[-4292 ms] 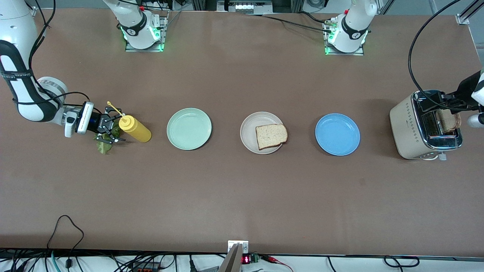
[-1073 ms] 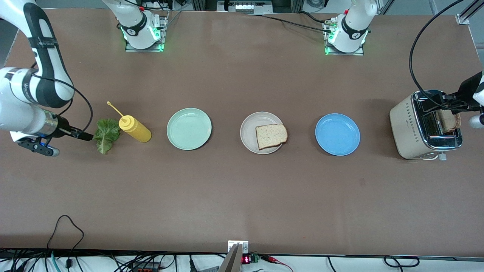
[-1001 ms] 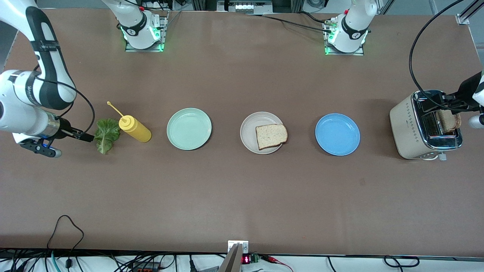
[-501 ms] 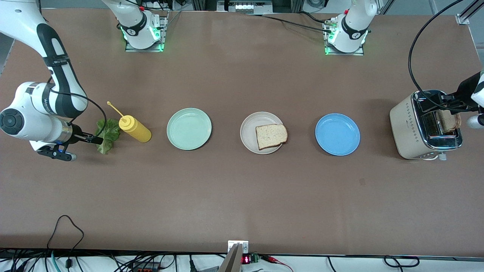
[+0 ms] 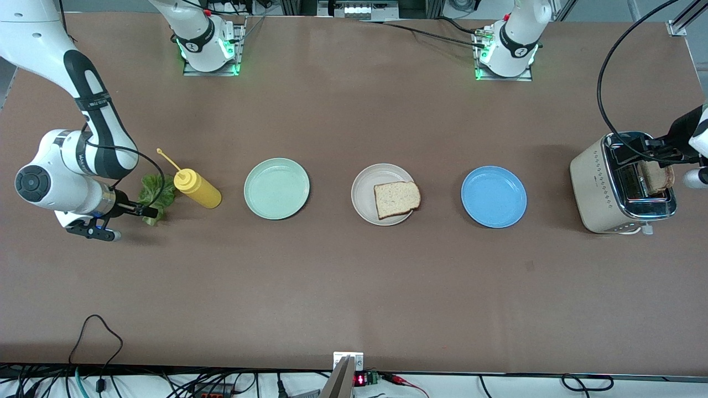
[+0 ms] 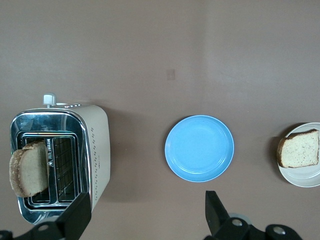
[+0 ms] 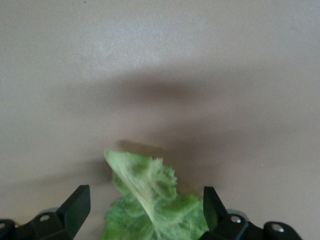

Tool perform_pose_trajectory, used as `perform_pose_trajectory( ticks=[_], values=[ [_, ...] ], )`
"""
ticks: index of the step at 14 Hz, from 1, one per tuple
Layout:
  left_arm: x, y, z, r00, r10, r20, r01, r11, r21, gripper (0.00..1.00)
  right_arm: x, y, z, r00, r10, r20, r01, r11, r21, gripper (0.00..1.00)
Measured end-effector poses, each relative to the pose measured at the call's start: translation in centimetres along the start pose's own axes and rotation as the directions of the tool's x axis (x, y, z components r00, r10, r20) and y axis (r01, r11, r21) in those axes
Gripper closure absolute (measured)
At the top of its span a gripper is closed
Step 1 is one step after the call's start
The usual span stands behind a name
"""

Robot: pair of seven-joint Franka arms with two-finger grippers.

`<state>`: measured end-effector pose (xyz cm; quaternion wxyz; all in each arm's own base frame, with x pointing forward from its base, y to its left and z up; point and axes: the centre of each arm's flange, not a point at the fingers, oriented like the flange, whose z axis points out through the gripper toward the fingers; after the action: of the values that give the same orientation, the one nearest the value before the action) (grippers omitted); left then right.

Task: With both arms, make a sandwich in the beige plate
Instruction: 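Lower the right gripper onto the lettuce leaf and grasp it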

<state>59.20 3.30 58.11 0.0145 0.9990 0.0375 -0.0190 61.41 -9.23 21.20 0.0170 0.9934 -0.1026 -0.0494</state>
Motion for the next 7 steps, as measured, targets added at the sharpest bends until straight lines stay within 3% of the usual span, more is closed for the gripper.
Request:
perform_pose_trajectory(
  ticks=[5,7],
  values=[
    [0.0,0.0,0.0,1.0,0.0,0.0,0.0,1.0,0.0,0.0,0.3,-0.2,2.0,1.0,-0.005,-0.013,0.005,1.0,0.008,0.08],
    [0.0,0.0,0.0,1.0,0.0,0.0,0.0,1.0,0.0,0.0,0.3,-0.2,2.1,1.0,-0.005,-0.011,0.005,1.0,0.008,0.32]
  ],
)
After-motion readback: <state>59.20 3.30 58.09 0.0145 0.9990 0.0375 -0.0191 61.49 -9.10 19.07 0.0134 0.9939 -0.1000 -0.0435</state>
